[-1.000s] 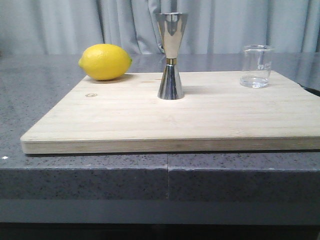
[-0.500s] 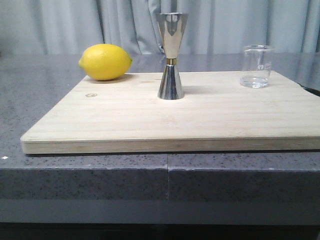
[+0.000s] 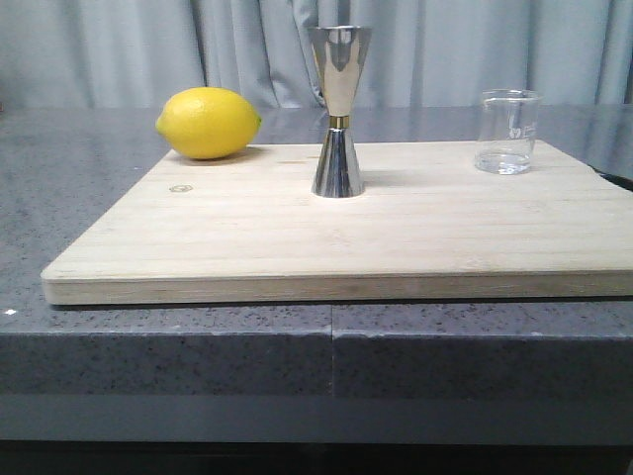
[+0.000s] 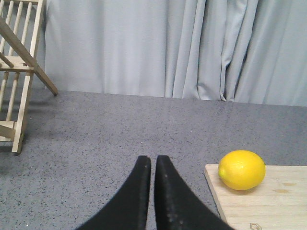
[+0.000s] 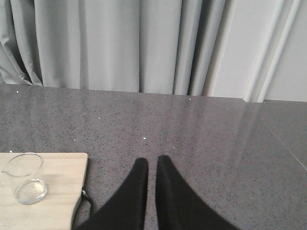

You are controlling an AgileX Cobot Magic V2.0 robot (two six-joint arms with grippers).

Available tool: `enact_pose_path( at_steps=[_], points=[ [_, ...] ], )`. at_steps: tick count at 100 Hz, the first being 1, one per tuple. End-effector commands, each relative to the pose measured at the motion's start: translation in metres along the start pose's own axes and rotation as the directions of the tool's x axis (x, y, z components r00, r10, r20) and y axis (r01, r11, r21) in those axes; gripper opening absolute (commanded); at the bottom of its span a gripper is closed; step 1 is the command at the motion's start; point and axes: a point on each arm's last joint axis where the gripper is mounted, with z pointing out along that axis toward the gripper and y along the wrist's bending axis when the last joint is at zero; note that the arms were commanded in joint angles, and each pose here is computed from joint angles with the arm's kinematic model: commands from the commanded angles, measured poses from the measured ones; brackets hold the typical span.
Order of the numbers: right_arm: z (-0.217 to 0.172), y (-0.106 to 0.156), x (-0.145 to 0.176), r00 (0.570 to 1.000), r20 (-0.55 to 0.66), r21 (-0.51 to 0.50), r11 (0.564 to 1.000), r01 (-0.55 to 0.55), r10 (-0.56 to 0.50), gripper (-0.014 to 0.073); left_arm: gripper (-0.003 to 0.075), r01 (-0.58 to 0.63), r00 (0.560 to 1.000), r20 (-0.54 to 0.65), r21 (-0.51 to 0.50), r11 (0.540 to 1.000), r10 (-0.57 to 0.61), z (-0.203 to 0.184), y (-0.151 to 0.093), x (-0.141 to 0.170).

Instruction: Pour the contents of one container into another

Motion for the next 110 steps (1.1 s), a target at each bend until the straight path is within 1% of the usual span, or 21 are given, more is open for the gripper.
enact_pose_path(
  at_steps=[1, 25, 36, 41, 51, 58, 70, 81, 90, 103, 110],
  points=[
    [-0.004, -0.001, -0.012, 0.996, 0.084, 0.005, 1.000, 0.013, -0.013, -0.0069, -0.0021, 0.022, 0.998, 0.065, -0.009, 1.000, -0.021, -0.002, 0.000, -0.008],
    [-0.013, 0.000, 0.003, 0.996, 0.090, 0.007, 1.000, 0.017, -0.017, -0.0069, -0.0021, 0.109, 0.991, 0.077, -0.029, 0.994, -0.107, -0.005, 0.003, 0.021],
    [-0.016, 0.000, 0.010, 0.996, 0.087, 0.007, 1.000, 0.017, -0.018, -0.0069, -0.0020, 0.118, 0.991, 0.062, -0.038, 0.992, -0.115, -0.004, 0.004, 0.031],
    [-0.015, 0.000, 0.012, 0.998, 0.064, 0.004, 1.000, 0.008, -0.008, -0.0069, -0.0020, 0.119, 0.992, 0.049, -0.040, 0.992, -0.117, -0.003, 0.004, 0.036],
    [-0.015, 0.000, 0.016, 1.000, 0.030, 0.006, 1.000, 0.006, -0.006, -0.0069, -0.0020, 0.097, 0.995, 0.020, -0.050, 0.994, -0.096, 0.000, 0.006, 0.046],
    [-0.017, 0.001, 0.019, 0.998, 0.055, 0.004, 1.000, 0.006, -0.006, -0.0069, -0.0021, 0.092, 0.996, 0.011, -0.058, 0.994, -0.092, 0.000, 0.007, 0.054],
    [-0.023, 0.003, 0.031, 0.993, 0.117, 0.000, 1.000, 0.016, -0.016, -0.0069, -0.0020, 0.085, 0.996, 0.037, -0.094, 0.992, -0.082, -0.001, 0.011, 0.068],
    [-0.025, 0.006, 0.052, 0.991, 0.129, -0.007, 1.000, 0.021, -0.020, -0.0069, -0.0020, 0.084, 0.995, 0.064, -0.102, 0.991, -0.077, -0.006, 0.011, 0.081],
    [-0.028, 0.007, 0.065, 0.989, 0.146, -0.010, 1.000, 0.021, -0.020, -0.0069, -0.0020, 0.053, 0.996, 0.081, -0.100, 0.994, -0.045, -0.010, 0.009, 0.089],
    [-0.034, 0.007, 0.068, 0.984, 0.177, -0.007, 1.000, 0.020, -0.018, -0.0069, -0.0020, 0.004, 0.995, 0.101, -0.111, 0.994, 0.007, -0.016, 0.009, 0.097],
    [-0.034, 0.007, 0.068, 0.984, 0.176, -0.006, 1.000, 0.019, -0.018, -0.0069, -0.0020, 0.010, 0.993, 0.114, -0.127, 0.992, 0.005, -0.018, 0.010, 0.101]
  ],
)
